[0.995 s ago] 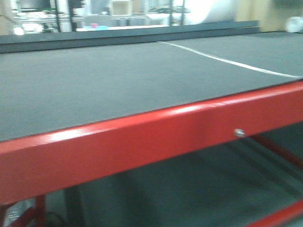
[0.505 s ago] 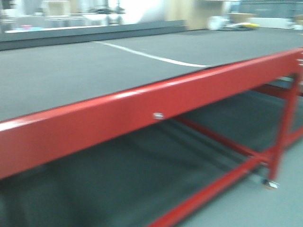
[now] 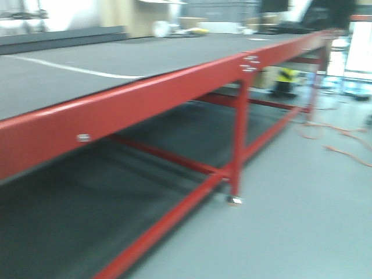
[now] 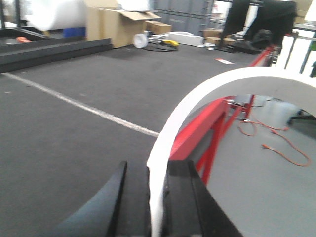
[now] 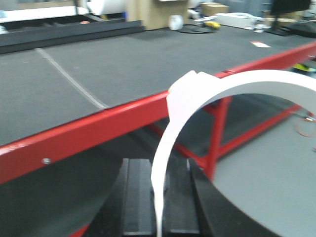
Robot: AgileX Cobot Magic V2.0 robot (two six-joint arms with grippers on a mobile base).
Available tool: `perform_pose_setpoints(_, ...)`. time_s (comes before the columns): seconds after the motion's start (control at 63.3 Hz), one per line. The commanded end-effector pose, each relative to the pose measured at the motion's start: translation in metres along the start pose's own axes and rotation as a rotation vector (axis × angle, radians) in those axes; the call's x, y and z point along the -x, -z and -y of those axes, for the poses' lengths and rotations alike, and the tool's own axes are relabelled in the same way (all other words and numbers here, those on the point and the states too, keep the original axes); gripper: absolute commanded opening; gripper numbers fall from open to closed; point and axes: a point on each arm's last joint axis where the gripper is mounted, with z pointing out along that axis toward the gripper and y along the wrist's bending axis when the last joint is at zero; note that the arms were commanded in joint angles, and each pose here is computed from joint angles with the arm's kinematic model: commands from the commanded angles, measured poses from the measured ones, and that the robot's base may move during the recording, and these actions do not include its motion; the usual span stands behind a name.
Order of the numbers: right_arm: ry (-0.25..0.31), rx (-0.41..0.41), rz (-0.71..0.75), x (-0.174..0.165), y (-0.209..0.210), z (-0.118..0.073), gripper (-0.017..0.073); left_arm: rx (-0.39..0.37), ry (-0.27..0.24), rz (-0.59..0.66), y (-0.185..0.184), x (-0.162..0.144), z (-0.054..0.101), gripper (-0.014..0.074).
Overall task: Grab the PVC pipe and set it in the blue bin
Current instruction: 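Drive the base away from the table holding both clamps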
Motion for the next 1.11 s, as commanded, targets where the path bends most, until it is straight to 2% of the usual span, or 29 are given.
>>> perform_pose_setpoints(0.0, 0.010, -0.006, 0.022, 0.0014, 0.0013, 0.0004, -0.0169, 0.003, 0.006, 0.030, 0.0027, 0.0036, -0.0003, -0.0111)
perform_pose_setpoints(1.089, 0.010, -0.006, 0.022, 0.0014, 0.0013, 0.0004, -0.0169, 0.004, 0.006, 0.031, 0.0027, 0.0037, -0.0003, -0.0111)
